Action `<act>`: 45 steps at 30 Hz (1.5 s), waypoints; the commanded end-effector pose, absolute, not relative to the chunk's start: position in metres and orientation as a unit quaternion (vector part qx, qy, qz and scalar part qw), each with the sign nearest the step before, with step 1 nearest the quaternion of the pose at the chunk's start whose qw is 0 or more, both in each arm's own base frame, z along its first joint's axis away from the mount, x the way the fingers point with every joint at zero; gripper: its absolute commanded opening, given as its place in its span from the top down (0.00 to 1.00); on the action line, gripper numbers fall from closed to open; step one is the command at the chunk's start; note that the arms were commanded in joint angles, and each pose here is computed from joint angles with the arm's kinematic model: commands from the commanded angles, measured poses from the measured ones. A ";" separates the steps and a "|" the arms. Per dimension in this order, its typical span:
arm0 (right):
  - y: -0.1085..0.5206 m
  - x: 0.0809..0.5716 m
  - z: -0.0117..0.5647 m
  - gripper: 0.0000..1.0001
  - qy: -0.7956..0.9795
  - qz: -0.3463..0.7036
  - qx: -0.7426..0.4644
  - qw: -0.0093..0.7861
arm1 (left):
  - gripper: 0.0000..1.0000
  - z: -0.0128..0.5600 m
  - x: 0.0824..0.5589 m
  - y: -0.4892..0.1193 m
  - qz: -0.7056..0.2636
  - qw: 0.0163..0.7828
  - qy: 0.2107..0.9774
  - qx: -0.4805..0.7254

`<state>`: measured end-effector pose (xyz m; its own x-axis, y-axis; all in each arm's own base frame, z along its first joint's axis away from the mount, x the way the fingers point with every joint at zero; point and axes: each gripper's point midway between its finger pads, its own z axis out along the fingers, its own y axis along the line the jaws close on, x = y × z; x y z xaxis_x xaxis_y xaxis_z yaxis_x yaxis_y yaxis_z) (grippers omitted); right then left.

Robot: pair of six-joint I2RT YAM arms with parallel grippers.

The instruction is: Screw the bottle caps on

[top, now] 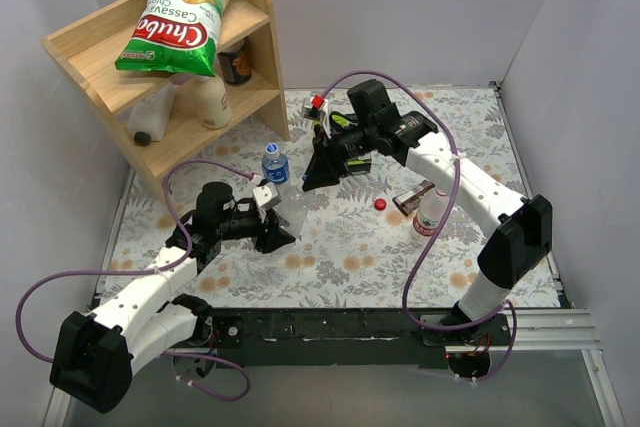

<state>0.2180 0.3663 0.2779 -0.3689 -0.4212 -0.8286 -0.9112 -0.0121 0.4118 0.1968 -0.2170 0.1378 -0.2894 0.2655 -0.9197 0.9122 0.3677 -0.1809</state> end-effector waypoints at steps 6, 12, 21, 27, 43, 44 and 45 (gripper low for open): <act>0.384 0.224 0.277 0.96 0.631 0.474 -0.561 0.251 | 0.17 0.166 0.223 -0.222 -0.346 0.495 0.680 0.416; 0.365 0.241 0.280 0.99 0.621 0.387 -0.619 0.286 | 0.02 0.133 0.240 -0.185 -0.233 0.476 0.748 0.399; 0.348 0.263 0.262 0.99 0.628 0.279 -0.664 0.295 | 0.02 0.095 0.231 -0.142 -0.130 0.422 0.788 0.429; 0.356 0.272 0.256 0.99 0.627 0.255 -0.668 0.310 | 0.02 0.090 0.226 -0.146 -0.144 0.418 0.784 0.436; 0.361 0.285 0.228 0.89 0.662 0.264 -0.638 0.290 | 0.02 0.080 0.220 -0.145 -0.146 0.414 0.778 0.450; 0.361 0.285 0.228 0.88 0.663 0.264 -0.638 0.290 | 0.02 0.081 0.220 -0.145 -0.147 0.415 0.777 0.450; 0.360 0.285 0.227 0.83 0.664 0.264 -0.637 0.288 | 0.02 0.080 0.220 -0.145 -0.147 0.413 0.778 0.450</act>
<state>0.2792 0.3558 0.2261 -0.0200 -0.7094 -0.7045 -0.9993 0.0370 -0.0089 0.2186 -0.1447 0.0756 -0.2828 0.5819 -0.7625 0.8186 0.5608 0.1244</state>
